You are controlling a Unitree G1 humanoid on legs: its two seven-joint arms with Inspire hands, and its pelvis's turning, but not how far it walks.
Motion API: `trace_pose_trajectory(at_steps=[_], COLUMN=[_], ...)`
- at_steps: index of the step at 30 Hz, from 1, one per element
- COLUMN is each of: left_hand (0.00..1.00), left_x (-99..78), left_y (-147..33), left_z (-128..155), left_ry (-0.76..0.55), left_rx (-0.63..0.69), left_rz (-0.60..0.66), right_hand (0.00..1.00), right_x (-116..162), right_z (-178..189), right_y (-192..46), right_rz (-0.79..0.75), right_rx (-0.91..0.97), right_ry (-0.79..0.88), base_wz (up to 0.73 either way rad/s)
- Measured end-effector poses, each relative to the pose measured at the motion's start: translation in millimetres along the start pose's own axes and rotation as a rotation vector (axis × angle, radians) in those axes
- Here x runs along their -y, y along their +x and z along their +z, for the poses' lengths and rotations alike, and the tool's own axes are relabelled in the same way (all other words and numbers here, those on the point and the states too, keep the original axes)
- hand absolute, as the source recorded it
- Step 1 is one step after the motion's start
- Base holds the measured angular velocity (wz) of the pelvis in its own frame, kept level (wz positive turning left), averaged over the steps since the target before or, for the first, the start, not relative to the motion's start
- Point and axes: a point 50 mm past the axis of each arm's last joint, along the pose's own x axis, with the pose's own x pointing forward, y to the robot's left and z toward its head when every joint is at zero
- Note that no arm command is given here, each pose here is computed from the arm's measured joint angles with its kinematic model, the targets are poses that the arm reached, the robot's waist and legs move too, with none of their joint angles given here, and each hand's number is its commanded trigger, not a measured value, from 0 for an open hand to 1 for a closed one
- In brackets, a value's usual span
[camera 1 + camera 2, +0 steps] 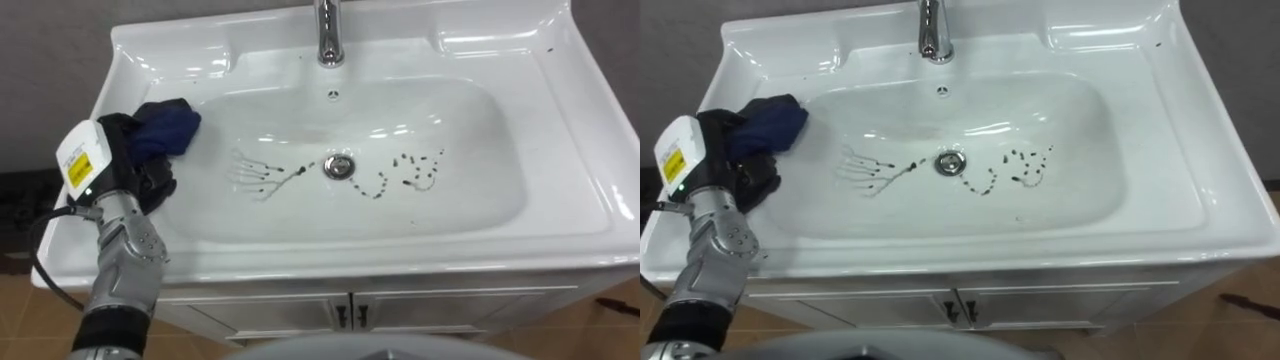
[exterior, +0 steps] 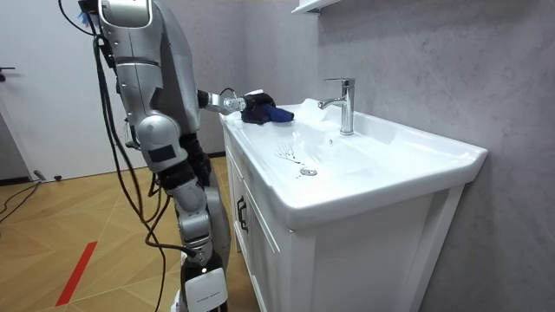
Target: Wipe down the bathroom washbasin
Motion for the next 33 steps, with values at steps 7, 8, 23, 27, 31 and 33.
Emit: trace_pose_trajectory(at_steps=[7,8,23,27,31,33], left_hand=[1.0,1.0,1.0,1.0,1.0,1.0], left_x=[0.9,0.9,-12.9,-15.5,-25.1,-35.1], left_y=[-0.5,-0.5,1.7,-1.5,-5.8,-6.1], left_z=[-1.5,-1.9,10.8,21.9,33.3,45.0], left_ry=[-0.006,-0.016,-0.139,-0.152,-0.178,-0.207], left_rx=[-0.01,-0.016,-0.006,0.044,0.101,0.152], left_rz=[-0.002,-0.002,-0.014,-0.01,0.015,0.053], right_hand=[0.0,0.0,0.0,0.0,0.0,0.0], right_x=[0.6,0.6,0.2,0.9,-0.2,-1.0], right_z=[4.7,4.3,9.3,13.0,15.5,13.9], right_y=[-0.4,-0.4,-0.6,-0.9,-1.0,-0.5], right_rz=[-0.004,-0.003,0.005,-0.002,0.002,0.004], right_rx=[0.012,0.012,0.068,0.097,0.121,0.12], right_ry=[0.001,0.001,-0.003,-0.015,-0.028,-0.032], base_wz=[0.0,0.0,0.1,0.08,0.05,0.13])
